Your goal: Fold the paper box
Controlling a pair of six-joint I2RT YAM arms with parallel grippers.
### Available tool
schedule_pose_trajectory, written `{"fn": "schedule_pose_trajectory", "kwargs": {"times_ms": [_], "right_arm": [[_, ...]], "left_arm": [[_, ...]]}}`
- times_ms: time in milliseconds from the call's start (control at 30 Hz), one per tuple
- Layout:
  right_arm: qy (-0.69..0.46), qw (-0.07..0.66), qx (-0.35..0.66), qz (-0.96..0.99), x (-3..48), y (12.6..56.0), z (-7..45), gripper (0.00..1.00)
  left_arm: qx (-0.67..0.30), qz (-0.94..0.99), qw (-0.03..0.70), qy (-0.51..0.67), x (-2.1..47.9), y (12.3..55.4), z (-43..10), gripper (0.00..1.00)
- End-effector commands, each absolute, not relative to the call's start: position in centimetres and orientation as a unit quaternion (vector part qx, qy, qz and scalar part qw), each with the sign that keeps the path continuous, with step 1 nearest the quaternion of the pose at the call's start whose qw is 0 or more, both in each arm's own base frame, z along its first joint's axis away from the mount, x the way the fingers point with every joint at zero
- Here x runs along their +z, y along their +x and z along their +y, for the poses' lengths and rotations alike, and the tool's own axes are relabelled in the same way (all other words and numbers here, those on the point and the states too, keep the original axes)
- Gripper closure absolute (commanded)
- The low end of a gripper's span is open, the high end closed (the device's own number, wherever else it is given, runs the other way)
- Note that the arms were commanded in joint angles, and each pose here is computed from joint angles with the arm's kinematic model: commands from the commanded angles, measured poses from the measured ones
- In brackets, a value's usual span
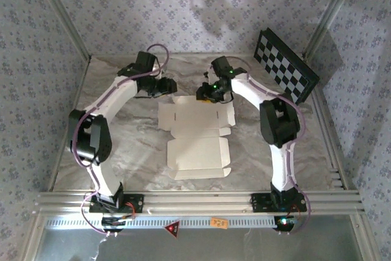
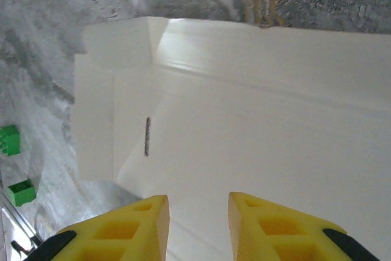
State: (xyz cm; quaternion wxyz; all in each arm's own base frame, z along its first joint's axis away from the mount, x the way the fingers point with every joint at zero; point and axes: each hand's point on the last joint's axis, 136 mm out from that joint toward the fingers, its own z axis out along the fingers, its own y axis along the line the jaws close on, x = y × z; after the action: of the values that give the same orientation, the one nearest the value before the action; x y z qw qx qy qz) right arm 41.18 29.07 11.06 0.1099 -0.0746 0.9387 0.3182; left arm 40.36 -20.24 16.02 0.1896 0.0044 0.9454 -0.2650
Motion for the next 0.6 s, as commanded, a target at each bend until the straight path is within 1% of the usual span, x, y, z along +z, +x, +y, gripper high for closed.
{"fn": "schedule_pose_trajectory", "kwargs": {"times_ms": [0, 200, 333, 567], "right_arm": [[-0.084, 0.117, 0.303, 0.942, 11.7, 39.4, 28.1, 0.66], [-0.081, 0.109, 0.295, 0.946, 11.6, 36.8, 26.8, 0.66], [-0.081, 0.117, 0.302, 0.943, 11.7, 36.3, 26.7, 0.66], [-0.075, 0.107, 0.3, 0.945, 10.7, 35.5, 26.2, 0.66]], "left_arm": [[-0.219, 0.961, 0.167, -0.003, 12.6, 38.7, -17.3, 0.53], [-0.217, 0.966, 0.14, -0.02, 9.2, 36.7, -15.2, 0.52], [-0.223, 0.966, 0.129, -0.028, 7.6, 36.3, -14.5, 0.52], [-0.271, 0.956, 0.105, -0.026, 5.8, 36.8, -15.9, 0.53]]}}
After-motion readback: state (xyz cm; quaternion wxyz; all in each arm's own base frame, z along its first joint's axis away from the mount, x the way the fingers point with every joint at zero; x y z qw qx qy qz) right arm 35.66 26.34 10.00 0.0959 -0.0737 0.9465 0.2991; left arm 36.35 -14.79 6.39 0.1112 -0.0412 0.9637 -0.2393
